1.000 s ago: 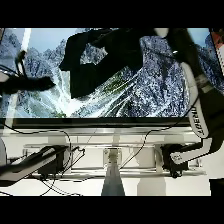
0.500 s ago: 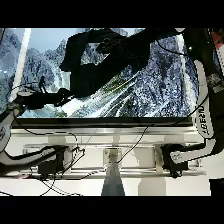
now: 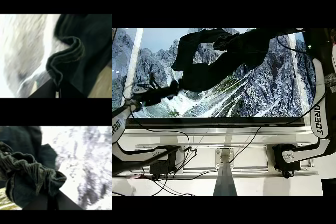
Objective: Fold the clothes and pants, and hang the long-sleeved shirts on hangers.
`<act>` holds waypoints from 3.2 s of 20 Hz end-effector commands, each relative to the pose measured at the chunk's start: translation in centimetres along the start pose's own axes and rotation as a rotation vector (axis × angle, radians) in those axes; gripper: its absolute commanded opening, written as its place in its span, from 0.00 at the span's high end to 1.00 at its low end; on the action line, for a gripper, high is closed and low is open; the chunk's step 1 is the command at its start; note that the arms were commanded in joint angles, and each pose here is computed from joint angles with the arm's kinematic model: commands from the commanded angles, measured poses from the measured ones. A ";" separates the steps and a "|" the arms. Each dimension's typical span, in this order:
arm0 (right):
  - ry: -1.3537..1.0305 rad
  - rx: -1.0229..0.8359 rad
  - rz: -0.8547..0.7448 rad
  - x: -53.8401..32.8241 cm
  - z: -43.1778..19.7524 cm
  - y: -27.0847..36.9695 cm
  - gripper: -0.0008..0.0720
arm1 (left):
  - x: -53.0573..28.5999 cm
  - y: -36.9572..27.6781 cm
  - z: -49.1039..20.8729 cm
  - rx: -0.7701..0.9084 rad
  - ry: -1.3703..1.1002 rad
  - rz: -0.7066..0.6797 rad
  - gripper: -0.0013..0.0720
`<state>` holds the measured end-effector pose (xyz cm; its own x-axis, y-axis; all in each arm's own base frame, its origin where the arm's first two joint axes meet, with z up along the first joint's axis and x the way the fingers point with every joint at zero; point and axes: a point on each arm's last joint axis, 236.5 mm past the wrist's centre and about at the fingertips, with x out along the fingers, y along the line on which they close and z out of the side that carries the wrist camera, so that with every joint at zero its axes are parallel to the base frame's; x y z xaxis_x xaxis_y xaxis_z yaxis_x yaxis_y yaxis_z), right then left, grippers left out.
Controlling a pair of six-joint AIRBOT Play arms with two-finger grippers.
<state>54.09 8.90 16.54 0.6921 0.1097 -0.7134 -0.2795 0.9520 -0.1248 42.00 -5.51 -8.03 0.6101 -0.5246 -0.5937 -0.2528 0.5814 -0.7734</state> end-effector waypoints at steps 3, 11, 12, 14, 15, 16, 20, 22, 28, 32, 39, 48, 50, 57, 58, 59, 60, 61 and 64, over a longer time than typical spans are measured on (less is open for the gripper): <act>-0.083 0.255 -0.183 -4.9 -0.1 -12.0 0.93 | -10.4 -12.4 16.4 0.243 -0.414 -0.156 0.96; 0.037 0.758 -0.382 -14.6 -10.8 -24.4 0.93 | -32.9 -15.6 25.3 0.445 -0.851 0.148 0.96; 0.135 0.789 -0.374 -14.2 -13.5 -23.9 0.93 | -31.7 -13.1 24.3 0.432 -0.757 0.222 0.96; 0.281 0.822 -0.347 -13.3 -17.6 -22.2 0.93 | -29.3 -7.1 21.6 0.449 -0.549 0.411 0.96; 0.326 0.818 -0.329 -12.8 -19.0 -21.3 0.93 | -28.2 -3.8 19.9 0.433 -0.448 0.491 0.96; 0.359 0.819 -0.303 -12.3 -20.3 -20.0 0.93 | -27.3 -0.7 18.2 0.411 -0.365 0.554 0.96; 0.394 0.796 -0.306 -12.4 -25.8 -16.1 0.93 | -24.9 7.5 12.7 0.305 -0.182 0.657 0.96; 0.397 0.801 -0.305 -13.0 -29.3 -13.3 0.93 | -25.2 9.9 11.1 0.290 -0.127 0.710 0.96; 0.580 0.820 -0.271 -14.5 -41.3 -4.2 0.93 | -28.4 14.0 8.2 0.332 0.054 0.910 0.96; 0.704 0.776 -0.217 -15.5 -44.2 -1.7 0.93 | -29.7 15.5 6.7 0.336 0.141 0.984 0.95; 0.811 0.660 -0.169 -17.0 -45.7 -0.9 0.93 | -30.6 21.2 1.2 0.289 0.450 1.099 0.95; 0.343 0.635 -0.374 -12.2 -37.9 -9.6 0.03 | -30.3 20.6 4.8 0.150 0.263 1.124 0.24; 0.294 0.661 -0.390 -10.6 -35.9 -11.8 0.04 | -29.5 17.9 7.6 0.118 0.141 1.043 0.24; 0.355 0.830 -0.202 -2.6 -32.2 -13.3 0.04 | -15.7 2.3 11.4 0.094 -0.034 0.354 0.24; 0.338 0.815 -0.183 -2.2 -31.5 -13.4 0.04 | -13.2 0.7 11.2 0.115 -0.026 0.305 0.24; 0.327 0.790 -0.178 -2.2 -31.1 -13.5 0.04 | -10.7 -0.4 10.9 0.147 -0.016 0.286 0.24; 0.327 0.765 -0.174 -2.4 -31.0 -13.5 0.04 | -7.8 -1.3 10.5 0.186 -0.014 0.279 0.24; 0.337 0.740 -0.166 -2.5 -31.2 -13.3 0.04 | -5.1 -2.1 10.3 0.222 -0.025 0.273 0.23; 0.357 0.697 -0.149 -2.6 -31.4 -13.0 0.04 | 2.3 -4.7 9.8 0.287 -0.094 0.237 0.24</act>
<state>34.68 -13.07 -1.66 0.4001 -0.0395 -0.9156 0.4062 0.9032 0.1386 47.14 2.04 -2.30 0.5357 -0.3045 -0.7876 -0.2347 0.8422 -0.4853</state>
